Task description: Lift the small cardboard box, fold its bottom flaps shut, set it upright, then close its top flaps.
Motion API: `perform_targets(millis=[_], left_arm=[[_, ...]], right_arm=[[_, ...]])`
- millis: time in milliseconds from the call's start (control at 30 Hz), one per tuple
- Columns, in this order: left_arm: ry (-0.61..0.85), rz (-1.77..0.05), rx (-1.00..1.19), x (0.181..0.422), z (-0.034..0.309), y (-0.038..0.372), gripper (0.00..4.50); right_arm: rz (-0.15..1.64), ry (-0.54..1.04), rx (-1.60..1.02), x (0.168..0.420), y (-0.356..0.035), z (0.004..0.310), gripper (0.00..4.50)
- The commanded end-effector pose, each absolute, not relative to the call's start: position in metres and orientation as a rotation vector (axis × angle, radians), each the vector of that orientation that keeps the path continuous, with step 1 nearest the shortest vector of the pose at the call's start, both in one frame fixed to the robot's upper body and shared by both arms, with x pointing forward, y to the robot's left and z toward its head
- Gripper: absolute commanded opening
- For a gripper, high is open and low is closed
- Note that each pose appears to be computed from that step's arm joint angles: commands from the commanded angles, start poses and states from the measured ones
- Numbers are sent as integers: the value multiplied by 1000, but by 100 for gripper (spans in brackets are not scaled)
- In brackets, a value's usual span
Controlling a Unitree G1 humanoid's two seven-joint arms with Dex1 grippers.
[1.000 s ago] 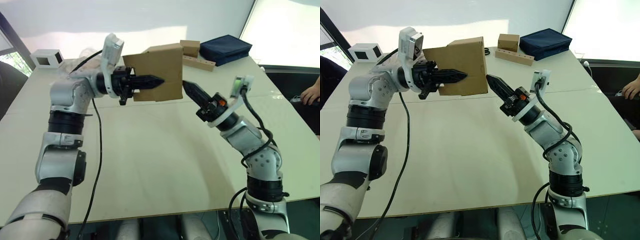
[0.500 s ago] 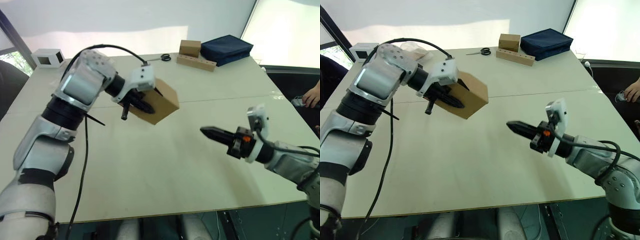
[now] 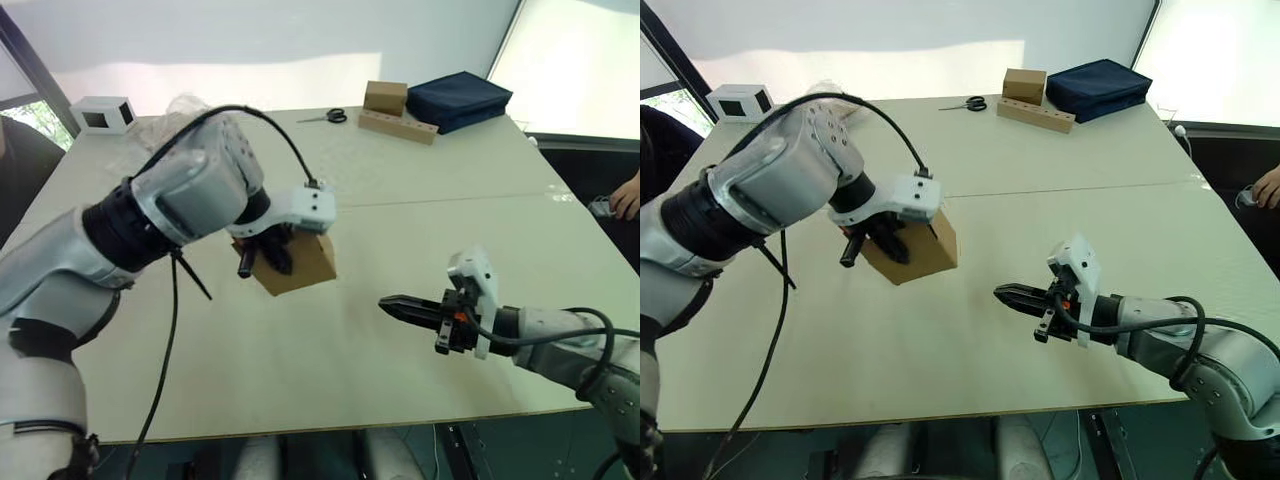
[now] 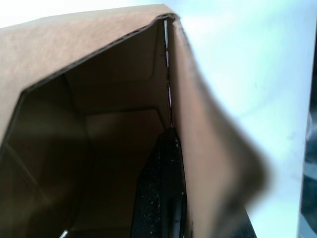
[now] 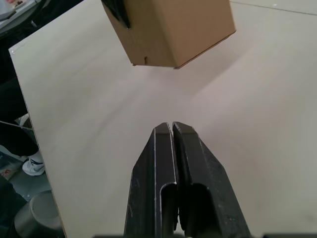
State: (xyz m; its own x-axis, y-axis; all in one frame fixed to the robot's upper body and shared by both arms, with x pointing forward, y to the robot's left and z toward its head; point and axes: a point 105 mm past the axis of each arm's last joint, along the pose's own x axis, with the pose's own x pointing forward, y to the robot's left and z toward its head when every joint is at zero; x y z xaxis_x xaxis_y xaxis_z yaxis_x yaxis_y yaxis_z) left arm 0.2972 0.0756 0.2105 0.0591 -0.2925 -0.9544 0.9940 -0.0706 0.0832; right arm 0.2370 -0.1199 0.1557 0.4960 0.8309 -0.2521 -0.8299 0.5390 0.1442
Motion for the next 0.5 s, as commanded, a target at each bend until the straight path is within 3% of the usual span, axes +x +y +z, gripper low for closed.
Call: perform_targets(millis=[33, 500], left_arm=[[864, -1314, 1139, 297, 202, 73, 0], [856, -1312, 1200, 290, 175, 65, 0]], right_arm=[[991, 258, -38, 235, -116, 158, 6], [943, 248, -44, 244, -123, 152, 6]])
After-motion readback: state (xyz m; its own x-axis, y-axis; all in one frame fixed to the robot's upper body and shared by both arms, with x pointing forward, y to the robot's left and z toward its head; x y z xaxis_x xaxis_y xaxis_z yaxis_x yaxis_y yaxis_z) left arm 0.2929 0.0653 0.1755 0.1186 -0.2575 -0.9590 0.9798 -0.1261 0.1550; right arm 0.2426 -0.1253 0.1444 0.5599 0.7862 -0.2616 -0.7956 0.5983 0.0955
